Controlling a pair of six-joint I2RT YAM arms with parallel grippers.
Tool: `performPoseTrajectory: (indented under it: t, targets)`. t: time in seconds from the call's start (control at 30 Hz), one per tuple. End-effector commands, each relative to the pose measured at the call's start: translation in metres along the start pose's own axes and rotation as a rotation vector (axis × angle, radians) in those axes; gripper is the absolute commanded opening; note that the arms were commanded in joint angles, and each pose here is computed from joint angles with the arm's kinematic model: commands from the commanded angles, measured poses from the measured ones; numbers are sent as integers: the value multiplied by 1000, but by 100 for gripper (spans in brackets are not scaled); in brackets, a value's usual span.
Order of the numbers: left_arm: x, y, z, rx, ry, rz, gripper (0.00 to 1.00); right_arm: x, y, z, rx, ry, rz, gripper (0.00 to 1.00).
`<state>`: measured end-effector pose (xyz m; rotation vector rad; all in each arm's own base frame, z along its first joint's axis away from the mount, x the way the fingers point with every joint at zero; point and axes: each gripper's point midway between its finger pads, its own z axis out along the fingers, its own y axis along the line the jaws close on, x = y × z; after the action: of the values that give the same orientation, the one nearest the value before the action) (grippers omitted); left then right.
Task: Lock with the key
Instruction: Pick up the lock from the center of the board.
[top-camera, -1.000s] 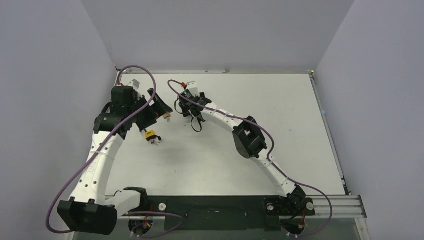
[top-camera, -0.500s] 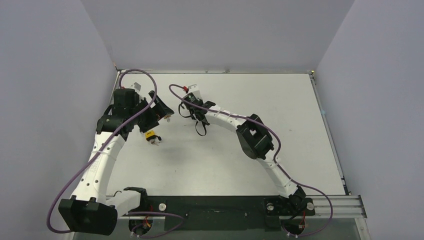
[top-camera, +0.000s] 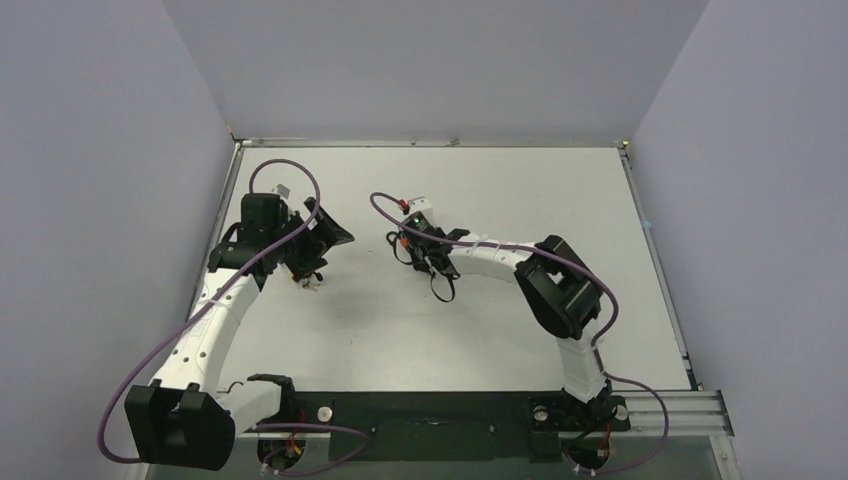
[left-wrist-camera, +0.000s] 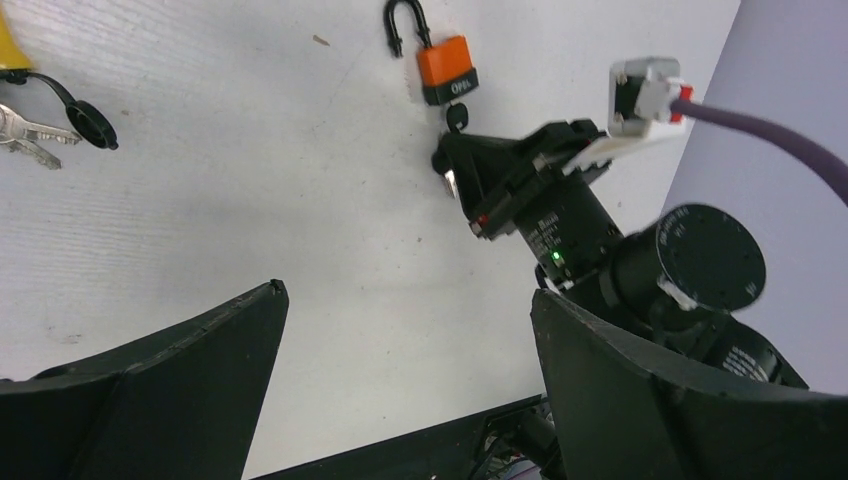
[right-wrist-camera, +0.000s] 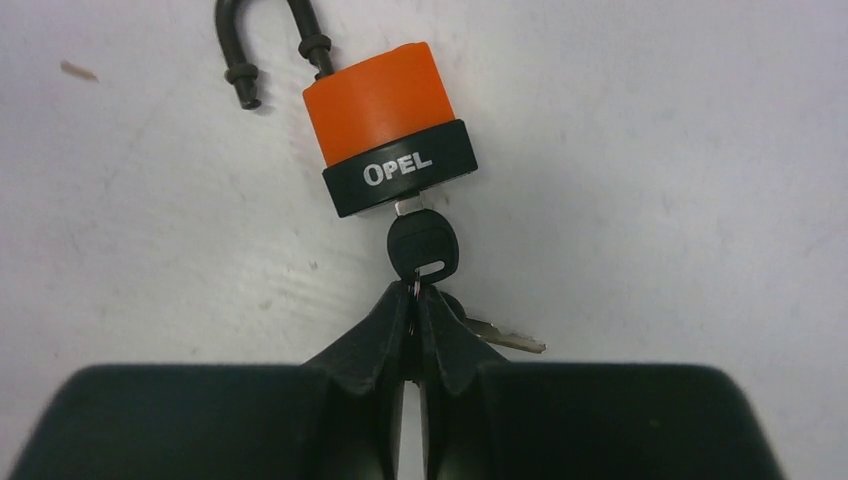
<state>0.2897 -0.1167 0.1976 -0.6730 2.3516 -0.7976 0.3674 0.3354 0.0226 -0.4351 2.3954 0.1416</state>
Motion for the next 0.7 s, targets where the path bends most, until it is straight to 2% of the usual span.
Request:
performPoseTrajectory:
  t: [0.0, 0.03, 0.07, 0.1, 0.13, 0.2, 0.27, 0.33, 0.43, 0.67]
  targets:
    - [-5, -10, 7, 72, -27, -15, 91, 9, 12, -36, -97, -56, 60, 13]
    - [-3, -8, 10, 68, -22, -18, 91, 6, 12, -46, -103, -75, 66, 19]
    - [-2, -7, 11, 68, -20, -17, 91, 16, 10, -48, -102, -68, 61, 33]
    - [-1, -7, 12, 67, -17, -12, 91, 10, 9, -57, -111, -92, 67, 40]
    - [-2, -5, 14, 64, -15, -11, 91, 14, 4, -60, -98, -97, 67, 53]
    - [-2, -5, 15, 63, -14, -1, 92, 7, -5, -71, -80, -134, 61, 66]
    - [-3, -4, 17, 55, -15, 6, 92, -4, -12, -80, -71, -174, 43, 74]
    - [-2, -2, 18, 48, -13, 11, 92, -16, -21, -81, -66, -195, 40, 78]
    - [-2, 1, 20, 40, -11, 12, 92, -32, -31, -70, -75, -197, 69, 78]
    - [-4, 1, 17, 32, -18, 27, 92, -64, -13, -48, -39, -184, 29, 78]
